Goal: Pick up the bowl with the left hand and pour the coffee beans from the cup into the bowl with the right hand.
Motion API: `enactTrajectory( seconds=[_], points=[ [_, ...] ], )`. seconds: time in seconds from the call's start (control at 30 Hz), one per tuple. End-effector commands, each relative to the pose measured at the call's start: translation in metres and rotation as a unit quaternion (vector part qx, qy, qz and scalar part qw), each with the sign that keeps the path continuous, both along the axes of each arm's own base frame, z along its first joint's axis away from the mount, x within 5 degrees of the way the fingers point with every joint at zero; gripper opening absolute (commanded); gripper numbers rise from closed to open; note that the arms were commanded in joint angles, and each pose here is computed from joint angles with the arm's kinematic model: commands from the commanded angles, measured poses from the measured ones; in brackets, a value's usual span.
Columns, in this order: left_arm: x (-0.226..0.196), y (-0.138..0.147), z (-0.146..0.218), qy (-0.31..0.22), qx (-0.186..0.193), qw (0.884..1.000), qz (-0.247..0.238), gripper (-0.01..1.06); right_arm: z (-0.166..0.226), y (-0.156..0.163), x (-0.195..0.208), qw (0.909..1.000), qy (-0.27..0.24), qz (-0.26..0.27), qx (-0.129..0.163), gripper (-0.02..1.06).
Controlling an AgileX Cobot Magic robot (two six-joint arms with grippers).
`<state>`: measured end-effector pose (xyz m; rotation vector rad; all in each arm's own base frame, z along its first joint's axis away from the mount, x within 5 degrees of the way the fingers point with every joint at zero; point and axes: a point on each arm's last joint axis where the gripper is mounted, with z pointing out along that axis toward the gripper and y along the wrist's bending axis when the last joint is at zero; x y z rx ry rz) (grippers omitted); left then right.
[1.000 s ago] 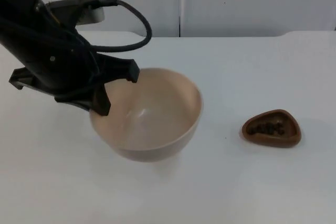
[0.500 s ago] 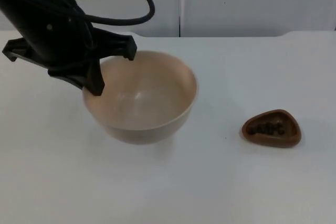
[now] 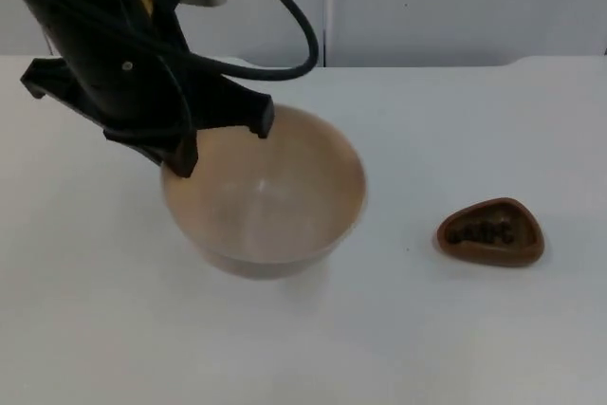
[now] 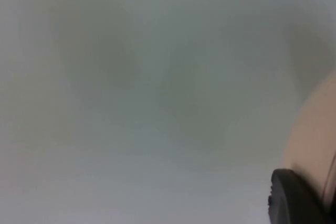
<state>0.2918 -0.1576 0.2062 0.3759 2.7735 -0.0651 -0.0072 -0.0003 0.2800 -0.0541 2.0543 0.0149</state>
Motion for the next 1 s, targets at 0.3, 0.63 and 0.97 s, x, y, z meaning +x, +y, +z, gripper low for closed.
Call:
enactTrajectory(
  seconds=[0.3, 0.63, 0.97],
  points=[
    [0.0013, -0.0080, 0.0070, -0.027, -0.028, 0.999, 0.018, 0.00, 0.0002, 0.0000, -0.0002, 1.0000, -0.005, -0.001, -0.002, 1.05],
    [0.0007, -0.0111, 0.0073, -0.022, -0.051, 0.998, 0.030, 0.00, 0.0002, 0.0011, -0.0003, 1.0000, -0.004, 0.001, 0.006, 1.05],
    [0.0014, -0.0116, 0.0076, -0.026, -0.054, 0.998, 0.030, 0.00, 0.0035, 0.0028, -0.0009, 0.9998, -0.014, 0.007, 0.015, 1.05]
  ],
)
